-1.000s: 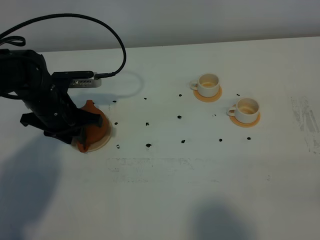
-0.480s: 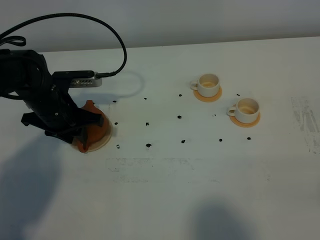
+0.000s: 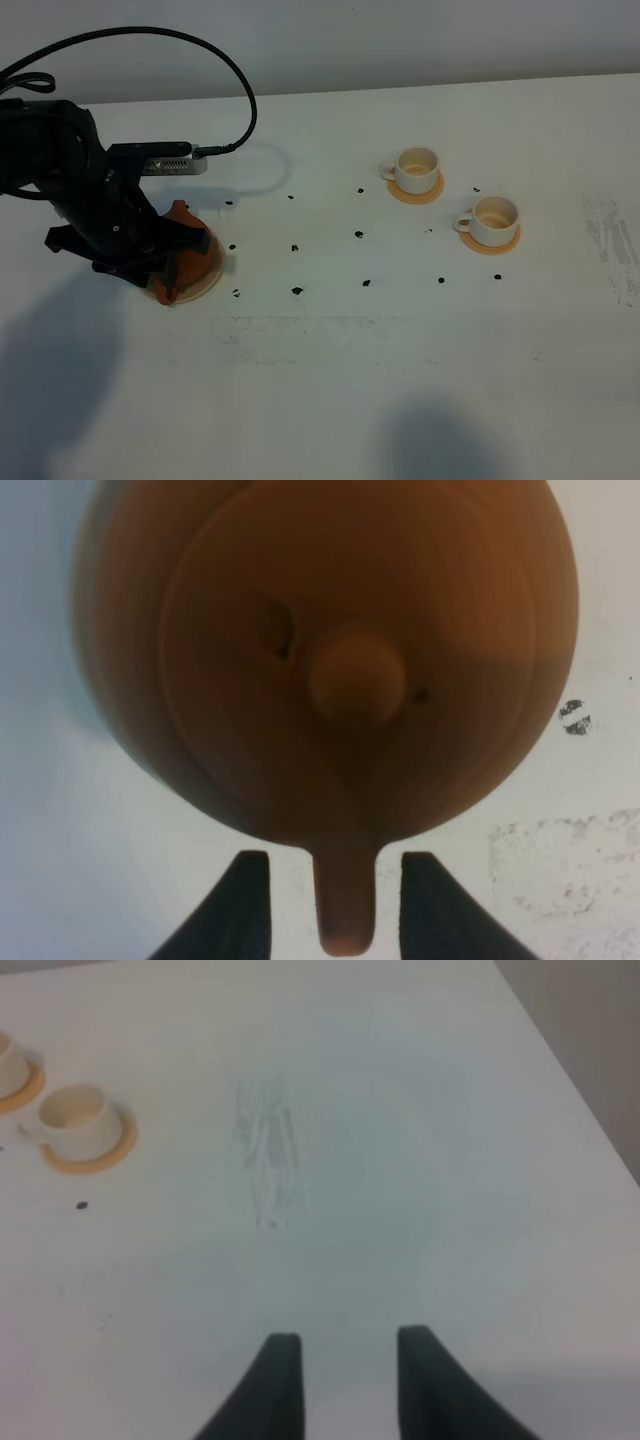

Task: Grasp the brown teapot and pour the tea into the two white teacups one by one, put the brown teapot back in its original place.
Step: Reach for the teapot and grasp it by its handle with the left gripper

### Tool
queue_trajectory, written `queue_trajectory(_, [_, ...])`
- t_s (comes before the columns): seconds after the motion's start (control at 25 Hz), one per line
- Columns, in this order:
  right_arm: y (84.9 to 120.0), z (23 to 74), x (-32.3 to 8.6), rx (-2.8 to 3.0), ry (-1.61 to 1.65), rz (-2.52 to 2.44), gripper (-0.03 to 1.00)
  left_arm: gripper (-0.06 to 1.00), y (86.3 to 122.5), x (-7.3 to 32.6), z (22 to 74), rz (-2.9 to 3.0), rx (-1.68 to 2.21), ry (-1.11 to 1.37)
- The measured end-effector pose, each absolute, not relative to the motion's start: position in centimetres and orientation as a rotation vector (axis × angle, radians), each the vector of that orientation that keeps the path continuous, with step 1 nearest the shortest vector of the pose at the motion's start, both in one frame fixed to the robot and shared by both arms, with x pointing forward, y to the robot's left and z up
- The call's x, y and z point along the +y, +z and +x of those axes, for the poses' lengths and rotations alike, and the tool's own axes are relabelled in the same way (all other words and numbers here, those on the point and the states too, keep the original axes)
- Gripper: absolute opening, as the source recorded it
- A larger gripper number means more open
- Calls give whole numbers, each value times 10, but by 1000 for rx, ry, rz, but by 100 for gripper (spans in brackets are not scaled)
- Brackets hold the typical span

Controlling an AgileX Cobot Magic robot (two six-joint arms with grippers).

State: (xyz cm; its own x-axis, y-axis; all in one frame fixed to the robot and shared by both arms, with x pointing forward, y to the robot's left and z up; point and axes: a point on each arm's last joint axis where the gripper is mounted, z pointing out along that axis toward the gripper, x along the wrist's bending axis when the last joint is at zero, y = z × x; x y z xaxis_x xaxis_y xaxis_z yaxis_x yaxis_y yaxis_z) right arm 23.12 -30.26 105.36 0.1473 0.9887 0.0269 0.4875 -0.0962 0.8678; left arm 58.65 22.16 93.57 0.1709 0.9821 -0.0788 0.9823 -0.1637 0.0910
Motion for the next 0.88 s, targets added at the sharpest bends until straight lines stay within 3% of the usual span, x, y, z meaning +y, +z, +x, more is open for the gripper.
queue_trajectory(0.88, [1054,231,-303,1434,862,1690,23,30,933,222,587,2297,1971,-8])
